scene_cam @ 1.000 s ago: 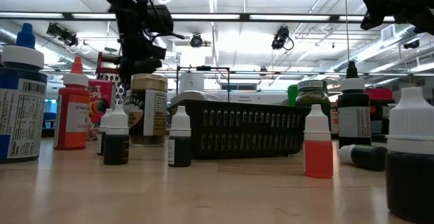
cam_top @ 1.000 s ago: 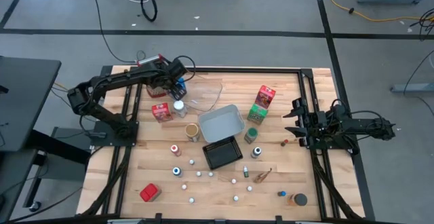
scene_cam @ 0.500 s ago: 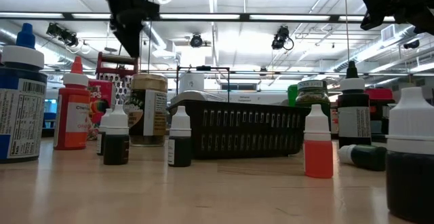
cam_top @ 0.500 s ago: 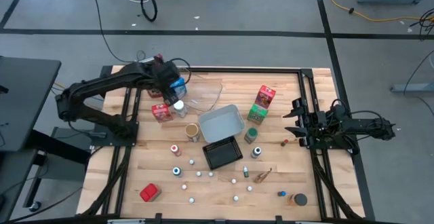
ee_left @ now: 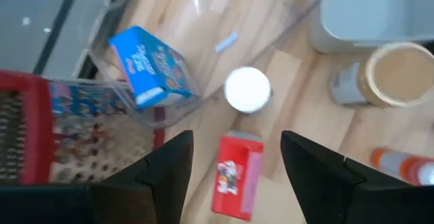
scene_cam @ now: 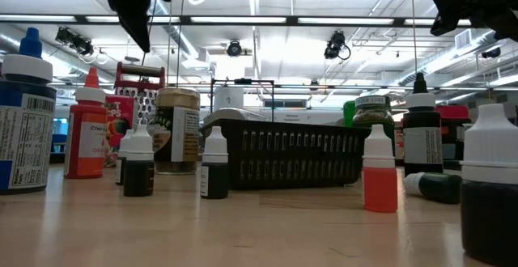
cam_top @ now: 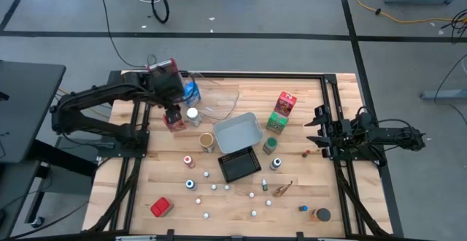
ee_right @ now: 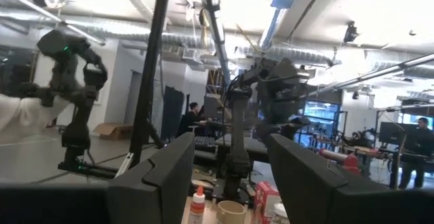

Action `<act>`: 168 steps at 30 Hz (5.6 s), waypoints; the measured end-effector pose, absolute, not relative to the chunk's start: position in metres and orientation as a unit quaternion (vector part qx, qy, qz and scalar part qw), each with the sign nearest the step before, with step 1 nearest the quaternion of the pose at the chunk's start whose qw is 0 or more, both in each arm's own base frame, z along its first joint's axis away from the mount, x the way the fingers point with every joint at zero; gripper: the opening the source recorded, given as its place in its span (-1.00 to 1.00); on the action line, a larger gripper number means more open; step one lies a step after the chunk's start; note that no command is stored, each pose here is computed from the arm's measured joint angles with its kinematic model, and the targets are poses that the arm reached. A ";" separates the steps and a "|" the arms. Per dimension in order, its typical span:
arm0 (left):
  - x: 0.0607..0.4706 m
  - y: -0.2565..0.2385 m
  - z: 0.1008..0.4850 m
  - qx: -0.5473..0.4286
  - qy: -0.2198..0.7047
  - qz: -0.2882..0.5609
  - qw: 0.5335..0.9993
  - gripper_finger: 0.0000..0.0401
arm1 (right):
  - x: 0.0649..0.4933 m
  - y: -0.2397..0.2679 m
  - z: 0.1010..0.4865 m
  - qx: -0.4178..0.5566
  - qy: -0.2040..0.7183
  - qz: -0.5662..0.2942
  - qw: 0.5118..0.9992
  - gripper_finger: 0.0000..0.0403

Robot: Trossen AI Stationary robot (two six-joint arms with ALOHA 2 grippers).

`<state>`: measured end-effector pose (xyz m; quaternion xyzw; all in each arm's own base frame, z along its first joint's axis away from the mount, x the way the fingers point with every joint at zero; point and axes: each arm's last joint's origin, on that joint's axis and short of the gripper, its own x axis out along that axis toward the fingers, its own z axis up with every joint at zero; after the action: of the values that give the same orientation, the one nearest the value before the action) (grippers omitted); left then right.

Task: Pick & Place Kitchen Items
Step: Put the red cereal box into the transparent bin

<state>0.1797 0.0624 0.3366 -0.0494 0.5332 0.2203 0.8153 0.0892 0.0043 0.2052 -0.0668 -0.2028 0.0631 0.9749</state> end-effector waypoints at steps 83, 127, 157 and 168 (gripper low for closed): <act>0.164 0.070 0.244 -0.025 0.592 0.208 0.778 0.48 | 0.190 -0.031 0.287 -0.070 0.053 -0.166 0.982 0.44; 0.158 0.067 0.314 -0.095 0.562 0.217 0.793 -0.40 | 0.190 -0.030 0.284 -0.050 0.065 -0.145 0.986 0.44; 0.223 0.099 0.356 -0.062 0.489 0.315 0.811 -0.39 | 0.190 -0.030 0.284 -0.044 0.064 -0.144 0.987 0.44; 0.257 0.118 0.321 -0.075 0.534 0.318 0.780 -0.39 | 0.190 -0.030 0.284 -0.044 0.064 -0.144 0.986 0.44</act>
<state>0.2569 0.1178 0.3205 -0.0749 0.5344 0.3176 0.7797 0.1904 -0.0297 0.2842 -0.0441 0.0638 -0.1444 0.9865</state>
